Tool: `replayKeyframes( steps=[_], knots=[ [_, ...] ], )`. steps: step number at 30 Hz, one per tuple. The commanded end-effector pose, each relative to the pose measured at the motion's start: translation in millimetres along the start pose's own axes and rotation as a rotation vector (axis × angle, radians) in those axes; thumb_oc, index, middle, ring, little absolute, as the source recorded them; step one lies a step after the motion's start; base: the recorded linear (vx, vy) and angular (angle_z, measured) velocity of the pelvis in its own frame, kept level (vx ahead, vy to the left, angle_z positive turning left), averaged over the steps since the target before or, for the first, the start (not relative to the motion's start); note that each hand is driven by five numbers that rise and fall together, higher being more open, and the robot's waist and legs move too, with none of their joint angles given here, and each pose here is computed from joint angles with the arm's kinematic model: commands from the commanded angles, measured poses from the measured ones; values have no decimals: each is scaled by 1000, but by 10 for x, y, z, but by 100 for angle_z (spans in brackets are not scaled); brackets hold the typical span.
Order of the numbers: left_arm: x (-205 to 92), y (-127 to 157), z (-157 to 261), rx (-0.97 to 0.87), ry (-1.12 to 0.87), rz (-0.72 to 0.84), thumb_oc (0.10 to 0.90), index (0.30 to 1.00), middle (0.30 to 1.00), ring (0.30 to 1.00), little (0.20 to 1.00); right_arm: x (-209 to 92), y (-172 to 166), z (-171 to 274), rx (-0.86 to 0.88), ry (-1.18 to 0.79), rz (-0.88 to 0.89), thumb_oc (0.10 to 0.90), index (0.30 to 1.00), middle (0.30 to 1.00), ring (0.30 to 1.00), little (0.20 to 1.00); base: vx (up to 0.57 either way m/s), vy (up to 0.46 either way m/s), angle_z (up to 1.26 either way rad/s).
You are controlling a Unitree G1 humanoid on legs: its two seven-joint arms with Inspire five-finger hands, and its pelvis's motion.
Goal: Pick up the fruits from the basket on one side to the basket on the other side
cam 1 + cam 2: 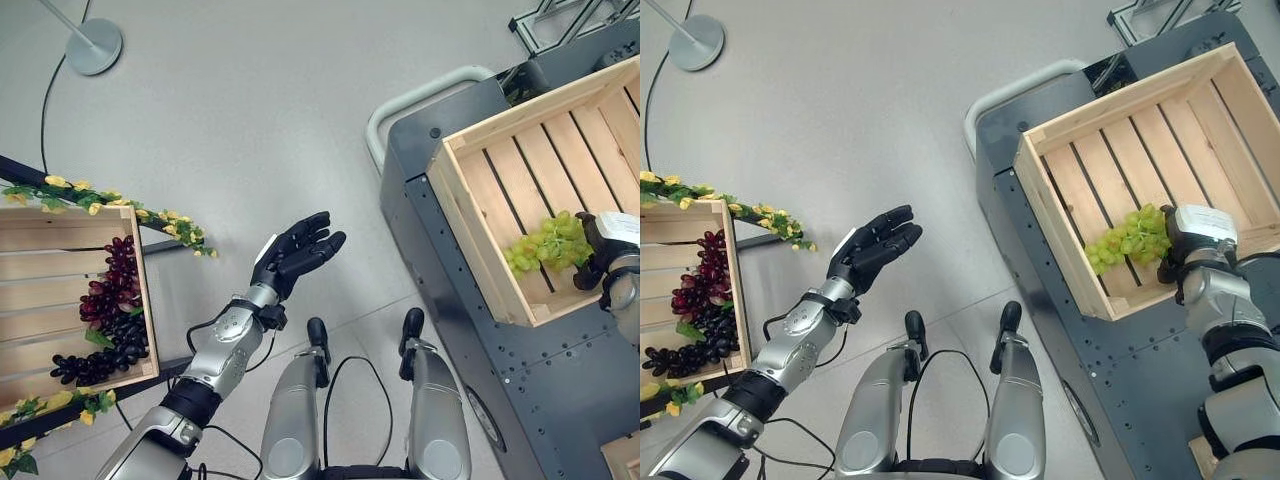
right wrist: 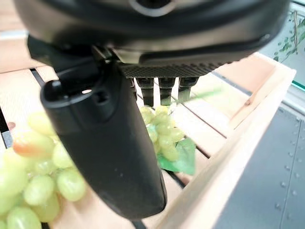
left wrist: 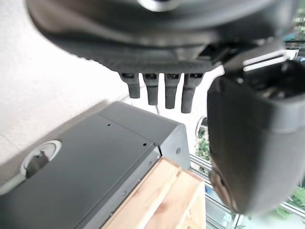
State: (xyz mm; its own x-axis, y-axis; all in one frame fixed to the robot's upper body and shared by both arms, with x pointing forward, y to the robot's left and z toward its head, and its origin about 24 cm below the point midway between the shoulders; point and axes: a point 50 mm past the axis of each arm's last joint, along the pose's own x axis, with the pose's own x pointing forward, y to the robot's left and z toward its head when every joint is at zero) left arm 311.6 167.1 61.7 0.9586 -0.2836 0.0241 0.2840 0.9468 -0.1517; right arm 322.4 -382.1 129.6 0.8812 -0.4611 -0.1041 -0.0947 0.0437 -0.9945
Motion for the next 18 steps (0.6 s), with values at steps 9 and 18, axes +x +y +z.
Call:
replayKeyframes(
  steps=[9,18],
  knots=[
    [41,-145,568,31,-256,-90,800,900,900,900,900,87,-566,-120,236,174,-211,800,900,900,900,900,-2,-11,2],
    [56,-217,626,8,-279,-113,800,900,900,900,900,117,-769,-108,220,196,-195,800,900,900,900,900,0,0,0]
  ],
)
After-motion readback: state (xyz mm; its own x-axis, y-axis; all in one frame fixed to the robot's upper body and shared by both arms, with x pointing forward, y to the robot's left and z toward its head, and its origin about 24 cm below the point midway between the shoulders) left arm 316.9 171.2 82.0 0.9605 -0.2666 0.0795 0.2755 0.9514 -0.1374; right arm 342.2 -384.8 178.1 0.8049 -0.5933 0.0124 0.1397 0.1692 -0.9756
